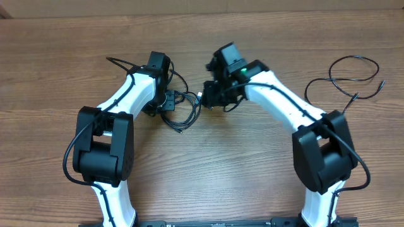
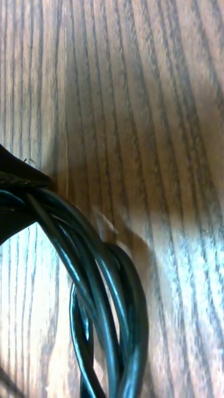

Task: Untangle cables
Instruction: 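Move the right gripper left toward the bundle held by the left gripper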

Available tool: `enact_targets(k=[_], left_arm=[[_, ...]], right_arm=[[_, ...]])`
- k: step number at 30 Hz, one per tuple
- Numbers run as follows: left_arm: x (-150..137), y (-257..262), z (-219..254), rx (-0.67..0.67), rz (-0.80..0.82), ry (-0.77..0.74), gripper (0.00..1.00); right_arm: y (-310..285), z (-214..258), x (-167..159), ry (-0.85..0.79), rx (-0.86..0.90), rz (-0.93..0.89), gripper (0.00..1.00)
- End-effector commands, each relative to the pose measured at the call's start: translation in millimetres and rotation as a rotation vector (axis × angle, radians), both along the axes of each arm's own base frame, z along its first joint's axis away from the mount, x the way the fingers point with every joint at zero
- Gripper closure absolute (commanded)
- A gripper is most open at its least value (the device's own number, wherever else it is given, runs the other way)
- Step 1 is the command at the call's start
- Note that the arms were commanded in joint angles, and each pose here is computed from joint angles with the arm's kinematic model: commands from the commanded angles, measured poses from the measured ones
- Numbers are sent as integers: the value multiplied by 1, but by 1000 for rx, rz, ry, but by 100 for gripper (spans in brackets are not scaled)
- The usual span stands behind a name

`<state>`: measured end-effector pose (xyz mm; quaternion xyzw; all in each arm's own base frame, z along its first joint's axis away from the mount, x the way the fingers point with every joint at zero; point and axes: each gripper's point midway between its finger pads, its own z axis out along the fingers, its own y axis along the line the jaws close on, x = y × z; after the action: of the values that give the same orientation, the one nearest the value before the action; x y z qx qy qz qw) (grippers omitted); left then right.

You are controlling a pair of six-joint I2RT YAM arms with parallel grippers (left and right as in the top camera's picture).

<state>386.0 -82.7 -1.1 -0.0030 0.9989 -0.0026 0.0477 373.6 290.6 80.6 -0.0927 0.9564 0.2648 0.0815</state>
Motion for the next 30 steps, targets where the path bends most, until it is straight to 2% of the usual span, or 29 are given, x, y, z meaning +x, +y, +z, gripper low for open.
enact_targets(k=[1,5,12,21,24,28,30], left_arm=[[-33,-24,-28,-150,-77,136,96],[-39,-33,-26,-206,-96,161,96],[-55,-38,-23,-245,-88,231,96],[-61,-44,-21,-283,-85,255,95],[-60,-43,-21,-280,-85,252,95],[-58,-43,-21,-277,-87,242,95],[-57,-43,-21,-278,-87,239,95]], right_arm=[[22,10,-4,-22,43,0,81],[37,11,-2,-27,60,-49,80],[41,-32,0,71,41,-171,75],[33,-60,8,71,-2,-202,74],[30,-60,11,65,-3,-200,74],[32,-55,8,40,36,-70,75],[28,-54,8,69,57,-75,74]])
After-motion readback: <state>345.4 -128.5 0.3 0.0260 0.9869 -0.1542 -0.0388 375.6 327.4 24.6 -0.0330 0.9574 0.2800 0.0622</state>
